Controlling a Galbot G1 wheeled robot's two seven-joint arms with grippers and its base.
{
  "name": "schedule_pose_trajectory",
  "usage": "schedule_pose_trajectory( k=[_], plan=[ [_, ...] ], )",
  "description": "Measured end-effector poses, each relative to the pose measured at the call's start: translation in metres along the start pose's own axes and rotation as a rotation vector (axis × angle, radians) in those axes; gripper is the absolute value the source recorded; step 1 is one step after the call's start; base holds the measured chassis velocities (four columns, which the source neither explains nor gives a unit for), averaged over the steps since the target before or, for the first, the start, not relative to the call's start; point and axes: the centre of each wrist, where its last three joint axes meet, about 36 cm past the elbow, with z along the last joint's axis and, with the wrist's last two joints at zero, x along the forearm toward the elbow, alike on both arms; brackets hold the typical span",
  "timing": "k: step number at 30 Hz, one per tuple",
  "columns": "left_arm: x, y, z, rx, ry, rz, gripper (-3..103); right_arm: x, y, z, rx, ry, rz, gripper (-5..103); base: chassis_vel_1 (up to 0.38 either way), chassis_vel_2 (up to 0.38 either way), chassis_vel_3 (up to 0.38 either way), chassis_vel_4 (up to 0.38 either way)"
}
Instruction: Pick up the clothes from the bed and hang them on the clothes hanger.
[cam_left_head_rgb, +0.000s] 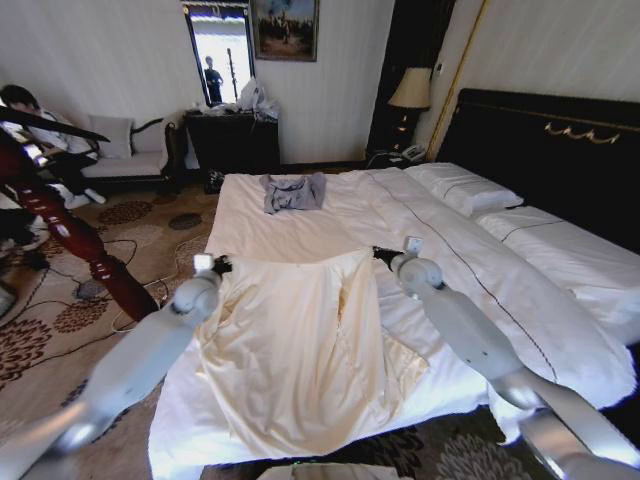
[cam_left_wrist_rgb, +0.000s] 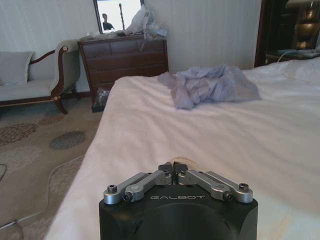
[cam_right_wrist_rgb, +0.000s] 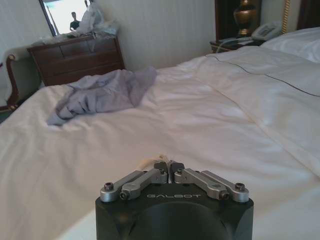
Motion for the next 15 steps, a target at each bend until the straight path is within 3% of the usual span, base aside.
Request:
schedule_pose_trajectory(
  k=[9,15],
  plan=[
    [-0.066,-0.005,-0.017,0.033,0.037,-0.077,1,-0.054,0.056,-0.017,0.032,-0.007,-0.036,2,0.0,0.0,0.0,0.0],
    [-0.083,-0.017,-0.02,0.024,0.042,-0.081,1,-0.07,0.071,-0.013,0.033,0.012,-0.027,2,0.0,0.0,0.0,0.0]
  ],
)
